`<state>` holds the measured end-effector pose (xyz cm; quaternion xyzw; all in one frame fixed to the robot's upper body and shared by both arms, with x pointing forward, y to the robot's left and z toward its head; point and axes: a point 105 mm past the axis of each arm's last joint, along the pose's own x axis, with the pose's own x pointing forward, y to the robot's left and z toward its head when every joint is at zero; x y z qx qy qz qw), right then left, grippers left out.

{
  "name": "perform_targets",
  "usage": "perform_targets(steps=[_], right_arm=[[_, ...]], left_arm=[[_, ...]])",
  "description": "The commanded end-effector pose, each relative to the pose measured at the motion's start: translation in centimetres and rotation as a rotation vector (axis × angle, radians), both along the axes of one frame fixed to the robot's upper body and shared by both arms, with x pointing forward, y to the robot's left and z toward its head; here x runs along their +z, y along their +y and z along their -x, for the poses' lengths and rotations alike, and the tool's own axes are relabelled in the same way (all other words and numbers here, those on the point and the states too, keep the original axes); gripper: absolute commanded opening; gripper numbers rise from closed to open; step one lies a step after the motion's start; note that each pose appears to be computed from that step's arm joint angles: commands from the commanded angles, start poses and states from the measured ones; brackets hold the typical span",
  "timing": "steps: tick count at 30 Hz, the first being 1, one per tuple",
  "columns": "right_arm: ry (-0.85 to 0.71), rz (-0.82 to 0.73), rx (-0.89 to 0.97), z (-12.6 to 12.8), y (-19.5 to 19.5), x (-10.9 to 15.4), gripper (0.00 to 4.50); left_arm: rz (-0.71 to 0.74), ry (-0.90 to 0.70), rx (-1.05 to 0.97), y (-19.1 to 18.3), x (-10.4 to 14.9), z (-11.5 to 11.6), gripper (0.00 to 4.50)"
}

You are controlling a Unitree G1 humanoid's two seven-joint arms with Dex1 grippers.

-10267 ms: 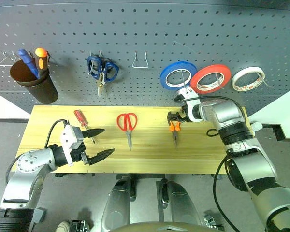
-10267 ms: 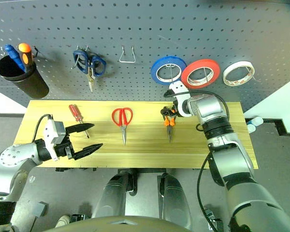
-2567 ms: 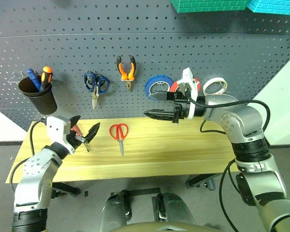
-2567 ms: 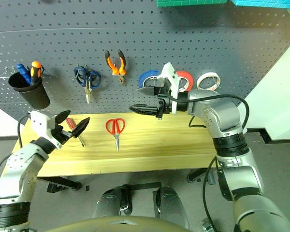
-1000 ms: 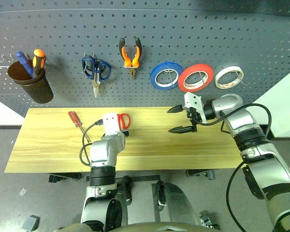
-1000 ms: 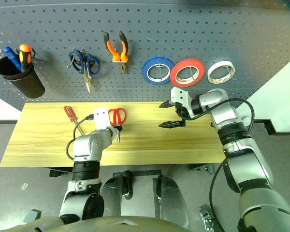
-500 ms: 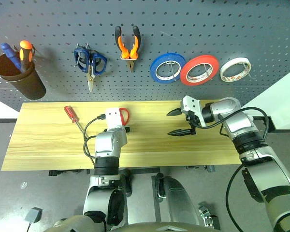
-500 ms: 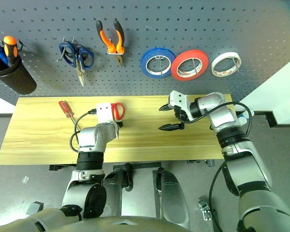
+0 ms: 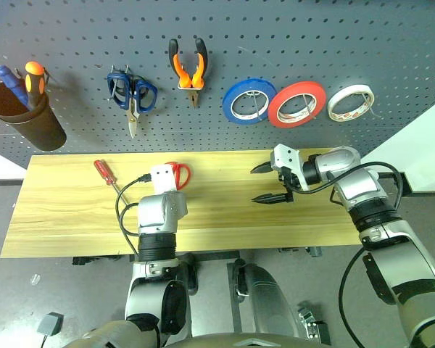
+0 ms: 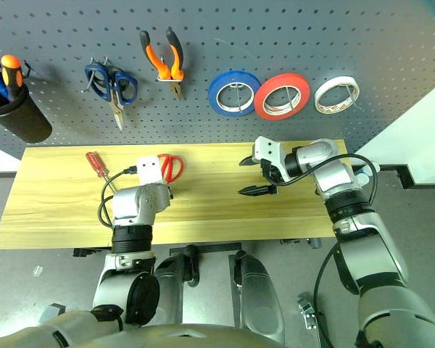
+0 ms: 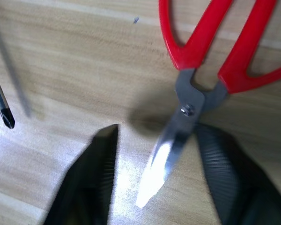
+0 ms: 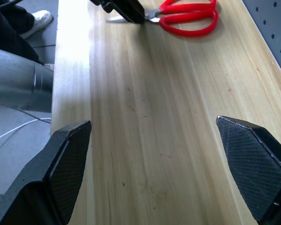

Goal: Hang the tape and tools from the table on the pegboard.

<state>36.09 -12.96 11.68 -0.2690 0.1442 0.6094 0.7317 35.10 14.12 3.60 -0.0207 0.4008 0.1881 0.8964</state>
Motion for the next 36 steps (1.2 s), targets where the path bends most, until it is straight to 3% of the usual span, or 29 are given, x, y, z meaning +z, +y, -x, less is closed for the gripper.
perform_targets(steps=[1, 5, 13, 18, 21, 26, 32, 36], right_arm=[[-0.049, -0.019, -0.008, -0.4, -0.2, 1.2, 4.50], [-0.052, -0.023, -0.009, -0.4, 0.0, 1.1, 4.50], [-0.070, -0.039, -0.021, -1.0, 0.4, 1.4, 4.50], [-0.091, -0.046, -0.034, -1.5, 0.2, 1.7, 4.50], [-0.097, -0.047, -0.037, -1.6, 0.2, 1.7, 4.50], [-0.108, -0.053, -0.043, -1.8, 0.3, 1.8, 4.50], [-0.098, -0.071, -0.024, -1.5, 0.8, 1.8, 4.50], [-0.075, -0.094, 0.016, -0.7, 1.6, 1.8, 4.50]], left_arm=[[0.085, 0.087, -0.030, -3.0, -1.7, 1.2, 1.20], [0.088, 0.092, -0.010, -2.3, -1.6, 1.4, 0.04], [0.118, 0.059, -0.036, -1.2, -0.4, 1.0, 0.04], [0.144, -0.046, -0.240, -2.1, 1.9, 0.2, 0.04], [0.111, -0.065, -0.245, -1.4, 3.0, 0.3, 0.63], [0.062, -0.065, -0.277, -0.5, 4.2, 0.5, 2.31], [0.005, -0.003, -0.243, 2.1, 3.7, 0.8, 4.37], [-0.005, 0.020, -0.246, 2.8, 2.6, 1.0, 4.47]])
